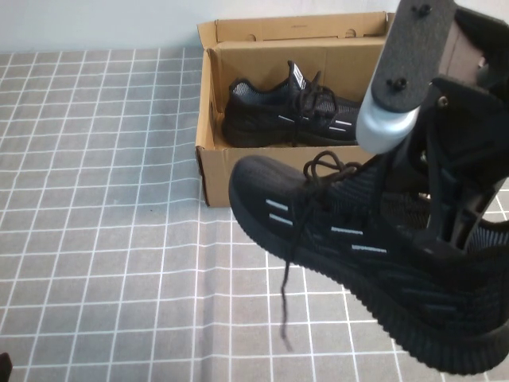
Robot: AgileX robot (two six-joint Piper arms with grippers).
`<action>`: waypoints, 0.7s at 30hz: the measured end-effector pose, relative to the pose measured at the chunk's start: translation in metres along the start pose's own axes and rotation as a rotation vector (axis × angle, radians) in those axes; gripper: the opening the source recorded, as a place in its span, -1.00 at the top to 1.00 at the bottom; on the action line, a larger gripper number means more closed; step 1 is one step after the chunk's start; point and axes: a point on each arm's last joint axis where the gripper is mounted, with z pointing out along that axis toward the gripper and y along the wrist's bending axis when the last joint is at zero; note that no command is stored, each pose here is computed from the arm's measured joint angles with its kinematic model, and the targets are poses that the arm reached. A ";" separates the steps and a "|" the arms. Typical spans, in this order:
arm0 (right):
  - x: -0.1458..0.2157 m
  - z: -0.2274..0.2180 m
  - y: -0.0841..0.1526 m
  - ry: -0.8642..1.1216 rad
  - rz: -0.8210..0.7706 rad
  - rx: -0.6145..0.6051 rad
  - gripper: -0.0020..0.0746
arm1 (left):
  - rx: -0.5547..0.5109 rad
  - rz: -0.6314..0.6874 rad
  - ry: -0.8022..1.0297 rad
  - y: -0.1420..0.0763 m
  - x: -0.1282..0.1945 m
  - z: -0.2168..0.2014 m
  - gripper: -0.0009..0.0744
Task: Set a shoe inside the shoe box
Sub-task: Hand over the shoe
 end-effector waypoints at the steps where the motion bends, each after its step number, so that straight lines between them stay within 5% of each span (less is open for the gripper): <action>1: 0.000 0.001 0.000 0.002 -0.009 -0.001 0.96 | 0.000 0.000 0.000 0.000 0.000 0.000 0.98; 12: -0.001 0.003 -0.001 0.000 -0.020 0.000 0.96 | -0.026 0.078 -0.080 0.002 -0.007 0.000 0.98; 16: -0.001 0.003 0.000 -0.002 -0.018 -0.003 0.96 | 0.034 -0.280 -0.249 0.000 -0.023 -0.003 0.98; 21: -0.002 0.003 0.001 -0.011 -0.008 -0.022 0.96 | 0.066 -0.496 -0.404 0.003 -0.036 -0.007 0.98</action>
